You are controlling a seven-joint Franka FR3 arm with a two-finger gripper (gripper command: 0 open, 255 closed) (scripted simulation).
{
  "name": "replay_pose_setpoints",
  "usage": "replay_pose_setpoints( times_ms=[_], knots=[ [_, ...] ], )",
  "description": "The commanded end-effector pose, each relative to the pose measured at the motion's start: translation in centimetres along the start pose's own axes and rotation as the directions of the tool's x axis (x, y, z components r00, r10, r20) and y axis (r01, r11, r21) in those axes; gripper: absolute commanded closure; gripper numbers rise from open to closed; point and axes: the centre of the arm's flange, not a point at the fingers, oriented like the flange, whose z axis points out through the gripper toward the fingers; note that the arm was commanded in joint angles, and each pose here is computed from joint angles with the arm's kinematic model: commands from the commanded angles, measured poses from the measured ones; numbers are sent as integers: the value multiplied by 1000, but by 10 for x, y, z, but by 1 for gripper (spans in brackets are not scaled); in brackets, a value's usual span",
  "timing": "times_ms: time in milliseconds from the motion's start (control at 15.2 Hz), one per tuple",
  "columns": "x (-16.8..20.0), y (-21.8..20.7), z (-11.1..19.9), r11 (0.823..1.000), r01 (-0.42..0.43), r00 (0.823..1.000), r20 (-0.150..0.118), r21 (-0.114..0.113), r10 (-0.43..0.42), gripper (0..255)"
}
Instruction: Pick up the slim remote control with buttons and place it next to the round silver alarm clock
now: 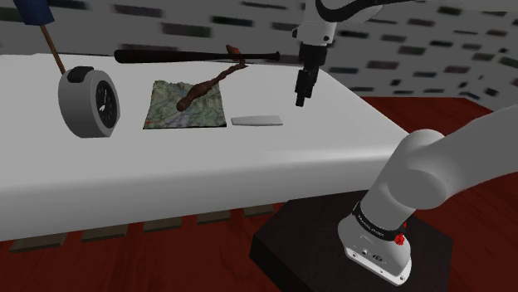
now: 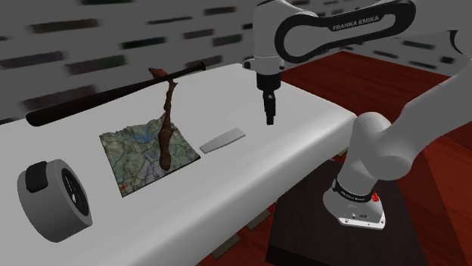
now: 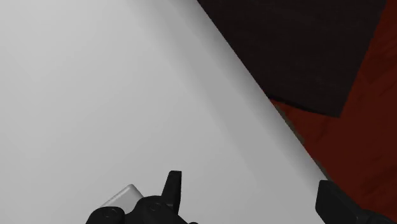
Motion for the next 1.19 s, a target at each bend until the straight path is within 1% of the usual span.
replay_pose_setpoints(
  times_ms=[0, 198, 330, 462, 594, 726, 858, 1056, 1122],
  knots=[
    [16, 14, 13, 996, 83, 996, -8, -14, -83, 0],
    [42, 30, 33, 980, 198, 980, -16, -33, -199, 0],
    [61, 40, 46, 961, 274, 961, -20, -46, -275, 0],
    [81, 47, 59, 936, 347, 937, -23, -60, -349, 0],
    [101, 54, 71, 905, 418, 907, -25, -73, -421, 0],
    [122, 59, 84, 869, 487, 871, -26, -87, -490, 0],
    [143, 62, 96, 828, 552, 830, -25, -101, -557, 0],
    [176, 65, 113, 756, 643, 760, -23, -121, -650, 0],
    [176, 65, 114, 756, 644, 759, -23, -121, -650, 0]
  ],
)
